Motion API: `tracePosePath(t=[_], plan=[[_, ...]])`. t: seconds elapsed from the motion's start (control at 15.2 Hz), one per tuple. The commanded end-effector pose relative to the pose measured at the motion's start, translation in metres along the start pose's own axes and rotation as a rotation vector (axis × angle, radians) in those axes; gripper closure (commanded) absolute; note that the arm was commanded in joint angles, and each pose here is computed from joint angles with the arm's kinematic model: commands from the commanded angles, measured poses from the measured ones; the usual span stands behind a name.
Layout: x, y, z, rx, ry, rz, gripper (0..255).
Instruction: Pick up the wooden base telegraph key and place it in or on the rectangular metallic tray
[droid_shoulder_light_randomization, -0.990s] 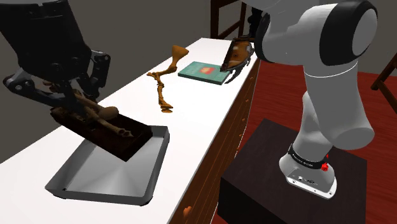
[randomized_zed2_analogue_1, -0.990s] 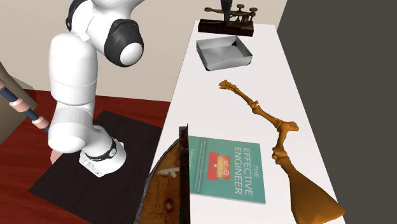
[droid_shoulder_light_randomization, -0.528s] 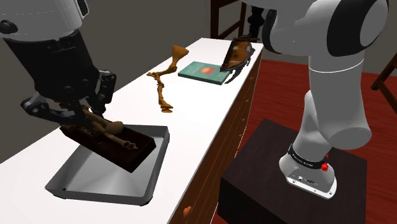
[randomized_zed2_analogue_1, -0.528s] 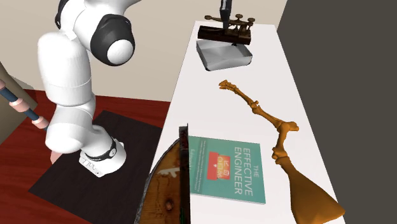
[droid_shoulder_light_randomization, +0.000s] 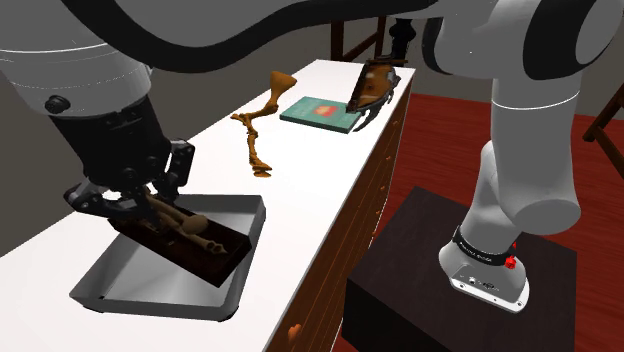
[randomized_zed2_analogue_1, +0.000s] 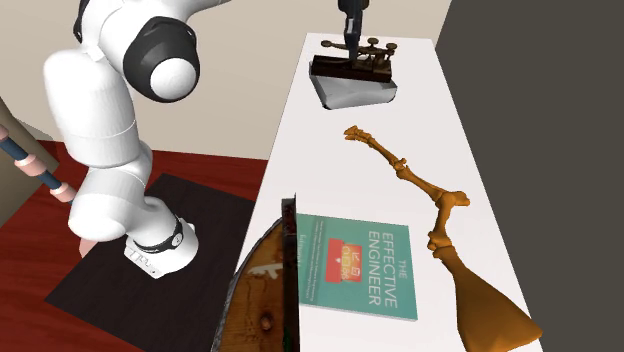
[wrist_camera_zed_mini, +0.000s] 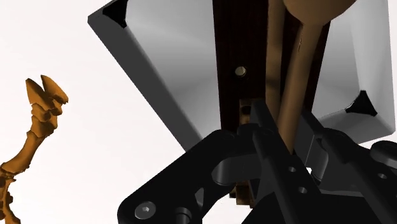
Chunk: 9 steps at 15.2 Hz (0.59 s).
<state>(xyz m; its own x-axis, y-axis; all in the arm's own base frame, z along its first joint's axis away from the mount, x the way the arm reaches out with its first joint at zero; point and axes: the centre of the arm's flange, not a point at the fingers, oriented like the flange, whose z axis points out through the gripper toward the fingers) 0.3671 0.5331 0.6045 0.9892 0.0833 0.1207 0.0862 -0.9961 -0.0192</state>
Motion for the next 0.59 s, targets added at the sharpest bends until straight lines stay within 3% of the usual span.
tracePosePath(t=[0.0, 0.33, 0.4, 0.53], plan=[[-0.0003, -0.0004, 0.0028, 0.0, 0.001, 0.0, 255], [-0.0003, -0.0004, 0.0028, 0.0, 0.001, 0.0, 255], [-0.0004, 0.0, 0.0028, 0.0, 0.001, 0.0, 0], [-0.0001, 0.0001, 0.0022, 0.0, 0.001, 0.0, 0]])
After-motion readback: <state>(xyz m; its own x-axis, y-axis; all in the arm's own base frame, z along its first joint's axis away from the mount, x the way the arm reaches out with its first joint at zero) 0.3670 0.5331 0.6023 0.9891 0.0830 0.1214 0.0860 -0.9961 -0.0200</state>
